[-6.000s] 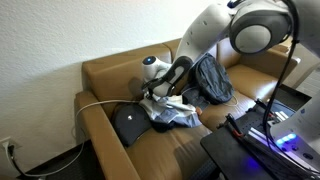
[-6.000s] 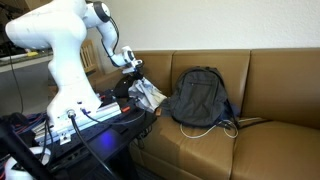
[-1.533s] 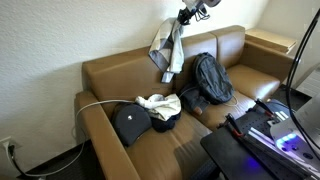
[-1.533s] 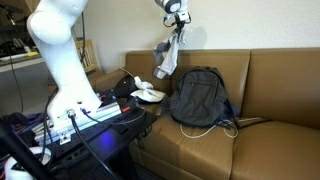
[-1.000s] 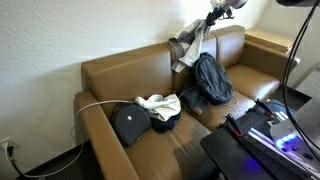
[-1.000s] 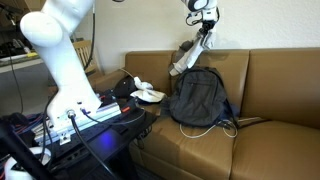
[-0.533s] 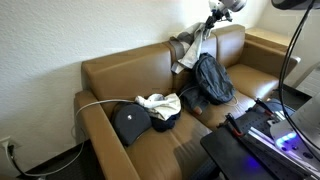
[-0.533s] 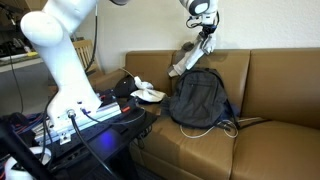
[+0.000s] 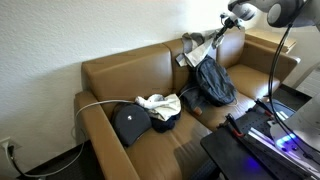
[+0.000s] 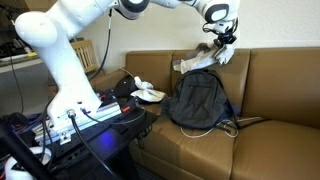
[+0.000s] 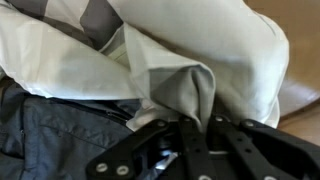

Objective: Move a cloth to the right

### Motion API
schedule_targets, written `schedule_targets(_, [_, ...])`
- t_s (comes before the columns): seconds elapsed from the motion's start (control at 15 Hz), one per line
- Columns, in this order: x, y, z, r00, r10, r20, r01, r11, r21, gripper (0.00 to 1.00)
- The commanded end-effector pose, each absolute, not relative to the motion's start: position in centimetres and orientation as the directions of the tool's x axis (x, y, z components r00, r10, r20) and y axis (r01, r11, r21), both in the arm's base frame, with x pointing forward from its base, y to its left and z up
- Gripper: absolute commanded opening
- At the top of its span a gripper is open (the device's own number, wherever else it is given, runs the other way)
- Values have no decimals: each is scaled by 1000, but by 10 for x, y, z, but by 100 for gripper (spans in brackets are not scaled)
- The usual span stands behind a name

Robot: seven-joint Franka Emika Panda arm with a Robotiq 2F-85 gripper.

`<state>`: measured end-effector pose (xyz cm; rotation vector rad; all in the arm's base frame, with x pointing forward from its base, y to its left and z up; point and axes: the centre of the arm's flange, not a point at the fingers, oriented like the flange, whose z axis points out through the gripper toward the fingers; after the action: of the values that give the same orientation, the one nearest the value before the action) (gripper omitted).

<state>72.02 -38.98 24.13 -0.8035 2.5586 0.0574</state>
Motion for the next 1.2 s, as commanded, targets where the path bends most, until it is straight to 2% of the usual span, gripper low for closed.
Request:
schedule_targets(0.0, [721,-450,242,-821,-352,-449,-378,925,-34,3])
schedule_targets(0.27, [675,-502,209,-900,-119,-420,-154,987,49,3])
schedule_targets(0.53, [641,-511,124,-959,76,-274,33,987,160,3])
schedule_targets(0.6, [638,-508,106,-968,106,-227,59,978,202,35])
schedule_targets(0.67, [639,-501,95,-976,99,-196,52,972,229,36])
schedule_targets(0.8, [640,-494,93,-988,47,-146,7,966,260,48])
schedule_targets(1.13, [648,-454,211,-955,-237,-177,-263,955,140,85])
